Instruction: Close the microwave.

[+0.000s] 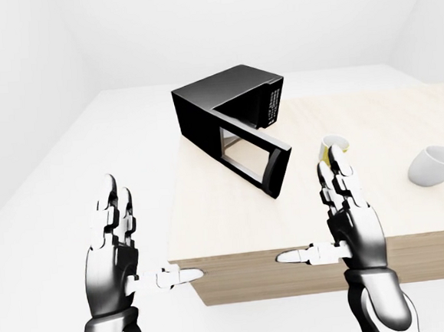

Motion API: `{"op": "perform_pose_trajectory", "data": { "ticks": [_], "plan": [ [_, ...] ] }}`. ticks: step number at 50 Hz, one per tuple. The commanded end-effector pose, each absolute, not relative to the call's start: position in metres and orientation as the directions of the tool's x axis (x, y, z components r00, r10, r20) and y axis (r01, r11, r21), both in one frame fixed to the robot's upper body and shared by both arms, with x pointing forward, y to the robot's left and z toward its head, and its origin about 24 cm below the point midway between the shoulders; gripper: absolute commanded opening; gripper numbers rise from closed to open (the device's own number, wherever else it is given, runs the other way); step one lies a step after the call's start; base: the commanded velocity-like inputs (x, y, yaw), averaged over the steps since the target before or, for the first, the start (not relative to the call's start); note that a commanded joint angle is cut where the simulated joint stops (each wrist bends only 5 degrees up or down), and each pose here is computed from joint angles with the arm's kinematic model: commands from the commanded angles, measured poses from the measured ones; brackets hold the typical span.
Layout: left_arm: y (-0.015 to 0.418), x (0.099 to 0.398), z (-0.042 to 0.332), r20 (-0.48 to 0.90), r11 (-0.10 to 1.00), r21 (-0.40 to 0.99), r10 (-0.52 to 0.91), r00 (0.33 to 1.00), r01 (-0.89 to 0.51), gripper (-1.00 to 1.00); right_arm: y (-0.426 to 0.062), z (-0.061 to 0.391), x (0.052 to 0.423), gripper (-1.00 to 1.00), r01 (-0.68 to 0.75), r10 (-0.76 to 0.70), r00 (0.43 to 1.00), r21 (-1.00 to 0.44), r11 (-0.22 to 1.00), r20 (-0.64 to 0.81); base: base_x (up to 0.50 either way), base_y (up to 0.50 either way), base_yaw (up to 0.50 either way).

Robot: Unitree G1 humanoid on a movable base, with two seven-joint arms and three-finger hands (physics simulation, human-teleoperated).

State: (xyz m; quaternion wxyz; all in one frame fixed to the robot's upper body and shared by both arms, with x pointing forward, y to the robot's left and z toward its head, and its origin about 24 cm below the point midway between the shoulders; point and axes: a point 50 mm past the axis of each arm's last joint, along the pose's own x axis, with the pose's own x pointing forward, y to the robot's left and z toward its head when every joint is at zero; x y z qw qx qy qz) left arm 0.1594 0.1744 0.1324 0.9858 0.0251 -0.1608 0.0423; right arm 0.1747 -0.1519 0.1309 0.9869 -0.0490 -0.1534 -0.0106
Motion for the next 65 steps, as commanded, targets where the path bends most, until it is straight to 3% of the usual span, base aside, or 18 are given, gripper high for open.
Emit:
{"op": "perform_pose_trajectory", "data": {
  "ticks": [1, 21, 55, 65],
  "plan": [
    [0.1748, 0.1586, 0.1331, 0.33, 0.995, 0.027, 0.079, 0.941, -0.093, 1.0, -0.1505, 0.1313, 0.1741, 1.0, 0.029, 0.001, 0.952, -0.092, 0.995, 0.305, 0.0, 0.0, 0.0],
    [0.1754, 0.1576, 0.135, 0.34, 0.994, 0.031, 0.086, 0.936, -0.103, 1.0, -0.1496, 0.1322, 0.1745, 1.0, 0.04, -0.008, 0.951, -0.095, 0.995, 0.31, 0.0, 0.0, 0.0],
    [0.1771, 0.158, 0.1359, 0.336, 0.994, 0.014, 0.097, 0.937, -0.108, 1.0, -0.1493, 0.1355, 0.1726, 1.0, 0.029, -0.003, 0.946, -0.073, 0.997, 0.324, 0.5, 0.0, 0.0],
    [0.1786, 0.1582, 0.1371, 0.34, 0.994, 0.008, 0.097, 0.935, -0.106, 1.0, -0.149, 0.1346, 0.1719, 1.0, 0.022, 0.001, 0.948, -0.07, 0.997, 0.318, 0.0, 0.0, 0.0]
  ]
}}
